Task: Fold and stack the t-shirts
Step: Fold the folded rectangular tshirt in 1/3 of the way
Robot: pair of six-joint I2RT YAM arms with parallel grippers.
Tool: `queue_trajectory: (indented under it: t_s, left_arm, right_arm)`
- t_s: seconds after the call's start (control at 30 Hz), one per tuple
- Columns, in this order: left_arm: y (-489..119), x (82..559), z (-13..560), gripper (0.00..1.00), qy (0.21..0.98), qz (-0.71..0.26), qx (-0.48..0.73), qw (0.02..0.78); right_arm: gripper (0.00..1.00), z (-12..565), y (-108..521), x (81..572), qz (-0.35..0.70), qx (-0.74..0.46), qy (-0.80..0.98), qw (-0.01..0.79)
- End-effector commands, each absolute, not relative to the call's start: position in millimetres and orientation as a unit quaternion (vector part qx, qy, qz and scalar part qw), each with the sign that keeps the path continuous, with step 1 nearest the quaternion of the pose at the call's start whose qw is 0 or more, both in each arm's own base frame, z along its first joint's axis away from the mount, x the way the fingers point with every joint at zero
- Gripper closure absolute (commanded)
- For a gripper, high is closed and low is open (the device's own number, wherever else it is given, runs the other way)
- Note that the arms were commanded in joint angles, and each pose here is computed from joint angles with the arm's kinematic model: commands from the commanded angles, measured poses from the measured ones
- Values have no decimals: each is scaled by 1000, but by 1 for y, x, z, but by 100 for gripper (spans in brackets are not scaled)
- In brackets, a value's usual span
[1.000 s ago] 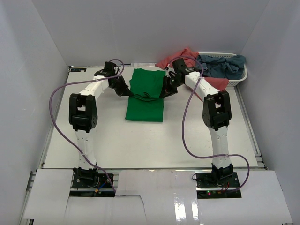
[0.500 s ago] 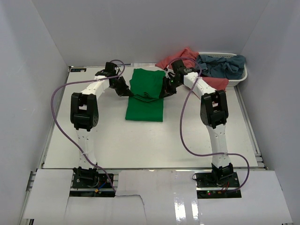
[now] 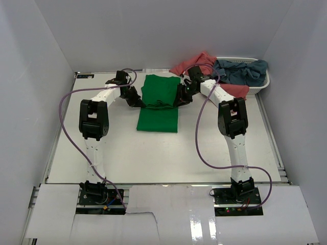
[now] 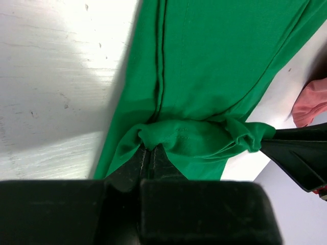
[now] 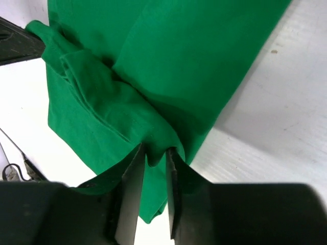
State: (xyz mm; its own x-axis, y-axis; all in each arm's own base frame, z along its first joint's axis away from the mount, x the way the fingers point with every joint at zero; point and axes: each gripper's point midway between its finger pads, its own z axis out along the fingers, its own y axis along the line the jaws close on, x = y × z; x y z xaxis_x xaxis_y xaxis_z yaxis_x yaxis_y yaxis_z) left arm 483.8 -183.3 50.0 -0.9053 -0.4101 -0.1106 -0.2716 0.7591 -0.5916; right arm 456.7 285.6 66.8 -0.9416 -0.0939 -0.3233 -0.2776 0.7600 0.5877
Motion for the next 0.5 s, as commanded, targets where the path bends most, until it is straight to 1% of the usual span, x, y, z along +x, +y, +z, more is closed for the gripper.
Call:
queue_trajectory:
  t_s: [0.0, 0.07, 0.13, 0.17, 0.23, 0.27, 0.3, 0.43, 0.47]
  left_arm:
    - [-186, 493, 73, 91, 921, -316, -178, 146]
    - [-185, 498, 84, 73, 916, -316, -180, 168]
    - [-185, 503, 96, 66, 912, -320, -183, 182]
    - [-186, 509, 105, 56, 908, -325, -180, 193]
    - [-188, 514, 115, 52, 904, -331, -178, 203]
    - [-188, 516, 121, 46, 902, -334, -179, 209]
    - [-188, 521, 131, 44, 898, -338, -178, 219]
    - [-187, 529, 162, 41, 884, -350, -174, 257]
    - [-188, 532, 171, 41, 877, -356, -169, 273]
  right_arm:
    - [70, 85, 289, 474, 341, -104, 917, 178]
    - [66, 90, 288, 480, 337, -103, 916, 192]
    - [66, 99, 287, 484, 336, -104, 913, 205]
    - [64, 102, 287, 487, 336, -105, 912, 213]
    - [63, 108, 287, 490, 337, -107, 909, 223]
    - [62, 114, 288, 493, 339, -109, 905, 233]
    - [61, 117, 288, 494, 340, -109, 903, 237]
    - [58, 140, 289, 498, 347, -120, 889, 273]
    - [57, 138, 287, 495, 344, -119, 891, 273]
